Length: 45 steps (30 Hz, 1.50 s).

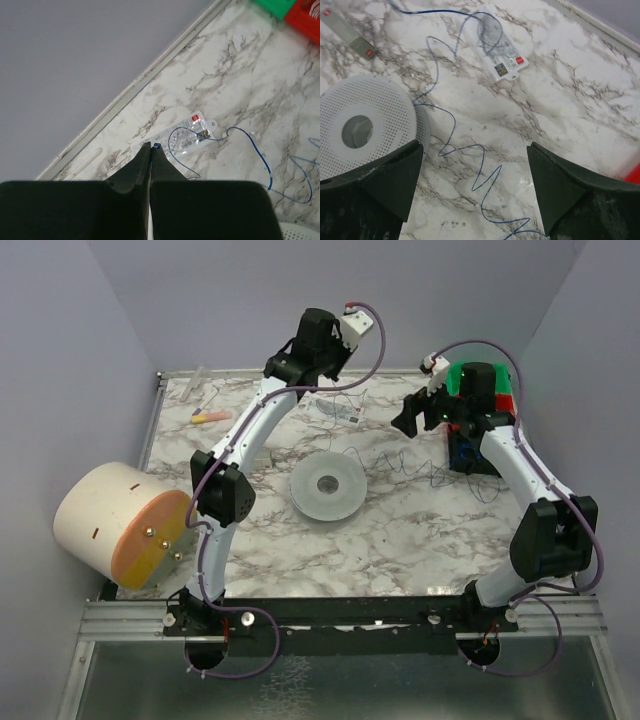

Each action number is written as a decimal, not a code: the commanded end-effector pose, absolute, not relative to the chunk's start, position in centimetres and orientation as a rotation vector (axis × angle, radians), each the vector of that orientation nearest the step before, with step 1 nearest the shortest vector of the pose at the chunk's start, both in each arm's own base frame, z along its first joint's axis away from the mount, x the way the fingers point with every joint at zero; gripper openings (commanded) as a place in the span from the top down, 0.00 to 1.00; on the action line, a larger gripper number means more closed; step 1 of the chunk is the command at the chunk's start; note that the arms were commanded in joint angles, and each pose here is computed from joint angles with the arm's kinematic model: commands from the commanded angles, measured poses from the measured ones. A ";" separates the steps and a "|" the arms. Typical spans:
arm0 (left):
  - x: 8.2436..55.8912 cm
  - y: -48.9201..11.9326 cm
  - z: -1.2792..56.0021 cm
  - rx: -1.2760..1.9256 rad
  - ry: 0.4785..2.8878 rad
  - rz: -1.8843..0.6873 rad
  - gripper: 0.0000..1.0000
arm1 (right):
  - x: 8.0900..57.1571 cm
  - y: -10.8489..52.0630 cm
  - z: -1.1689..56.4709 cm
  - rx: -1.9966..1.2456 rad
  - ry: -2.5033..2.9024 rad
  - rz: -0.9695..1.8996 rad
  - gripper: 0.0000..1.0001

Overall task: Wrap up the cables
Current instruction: Adjust the cable at the center of the board.

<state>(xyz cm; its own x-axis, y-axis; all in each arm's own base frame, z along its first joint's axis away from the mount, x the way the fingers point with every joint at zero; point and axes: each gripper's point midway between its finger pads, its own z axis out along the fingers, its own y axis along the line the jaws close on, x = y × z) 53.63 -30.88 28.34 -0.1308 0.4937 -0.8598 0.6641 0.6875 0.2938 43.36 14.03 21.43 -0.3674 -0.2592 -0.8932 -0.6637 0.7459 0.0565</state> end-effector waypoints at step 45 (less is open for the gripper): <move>46.2 -35.5 23.7 0.184 2.212 -0.824 0.94 | 40.7 24.5 20.9 -1.328 1.296 -0.174 0.16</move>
<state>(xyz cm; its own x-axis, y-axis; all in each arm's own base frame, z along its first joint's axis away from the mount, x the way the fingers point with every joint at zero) 47.60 -34.58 21.40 -0.7113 -0.1015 -0.6955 0.3327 0.8231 -0.4603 39.60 23.96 19.57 0.3267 -0.7227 -0.6091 -0.6278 0.3158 -0.7114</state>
